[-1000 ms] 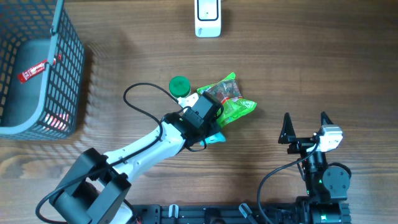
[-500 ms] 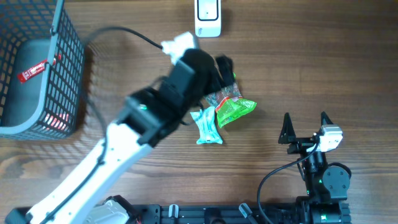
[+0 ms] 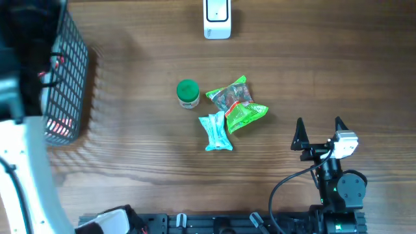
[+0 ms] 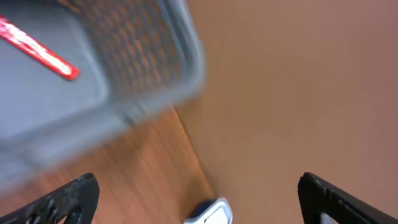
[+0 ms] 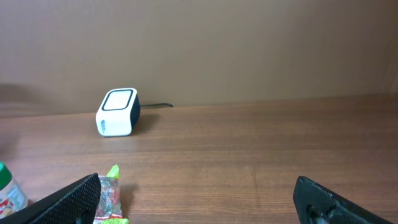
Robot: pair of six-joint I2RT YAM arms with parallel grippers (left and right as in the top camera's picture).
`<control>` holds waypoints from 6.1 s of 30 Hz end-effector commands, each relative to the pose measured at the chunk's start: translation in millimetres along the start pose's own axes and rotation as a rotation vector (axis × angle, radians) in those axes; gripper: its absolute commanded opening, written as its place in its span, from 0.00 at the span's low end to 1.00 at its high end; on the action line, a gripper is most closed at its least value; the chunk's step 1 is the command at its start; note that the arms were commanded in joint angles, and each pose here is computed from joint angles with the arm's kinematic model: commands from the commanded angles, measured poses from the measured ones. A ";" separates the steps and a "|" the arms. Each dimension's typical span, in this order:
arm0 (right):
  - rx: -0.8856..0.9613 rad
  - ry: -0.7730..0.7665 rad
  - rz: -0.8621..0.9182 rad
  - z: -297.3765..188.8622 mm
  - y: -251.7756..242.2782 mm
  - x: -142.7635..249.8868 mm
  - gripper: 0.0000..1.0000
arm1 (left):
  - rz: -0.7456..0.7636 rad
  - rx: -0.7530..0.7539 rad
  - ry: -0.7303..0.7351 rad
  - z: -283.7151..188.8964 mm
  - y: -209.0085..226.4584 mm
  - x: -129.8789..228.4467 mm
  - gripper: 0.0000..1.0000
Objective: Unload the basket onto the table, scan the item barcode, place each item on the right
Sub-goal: 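Return the left gripper to the basket, then grasp the red-white Kleenex tissue pack in the basket with left gripper, then carry the tissue pack to the scanner and hold it there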
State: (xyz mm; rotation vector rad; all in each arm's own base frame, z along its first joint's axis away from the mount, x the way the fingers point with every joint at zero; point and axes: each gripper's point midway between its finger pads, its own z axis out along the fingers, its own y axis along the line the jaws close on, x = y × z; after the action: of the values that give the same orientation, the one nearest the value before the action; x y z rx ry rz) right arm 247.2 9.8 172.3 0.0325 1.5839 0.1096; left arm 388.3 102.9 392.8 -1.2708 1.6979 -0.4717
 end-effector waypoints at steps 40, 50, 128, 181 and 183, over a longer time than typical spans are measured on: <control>-0.011 0.000 0.015 0.1 1.6 0.0 1.00 | -0.283 -0.968 0.346 137.7 327.0 11.1 1.00; -0.010 -0.001 0.014 0.1 1.6 0.0 1.00 | -0.215 -1.051 0.378 125.0 338.3 19.8 1.00; -0.011 0.000 0.014 0.1 1.6 0.1 1.00 | 0.510 -0.112 0.595 -61.7 -61.0 224.5 0.13; -0.010 0.000 0.014 0.1 1.6 0.1 1.00 | 1.049 -0.546 1.175 -33.7 193.0 575.4 0.26; -0.011 0.000 0.014 0.1 1.6 0.1 1.00 | 1.047 -0.539 1.175 -35.9 189.3 573.5 0.44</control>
State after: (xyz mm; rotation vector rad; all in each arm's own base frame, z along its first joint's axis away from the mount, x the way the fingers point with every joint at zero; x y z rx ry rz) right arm 247.2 9.8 172.3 0.0325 1.5839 0.1096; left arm 238.7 -345.5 11.2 -0.1017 3.2936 -0.0481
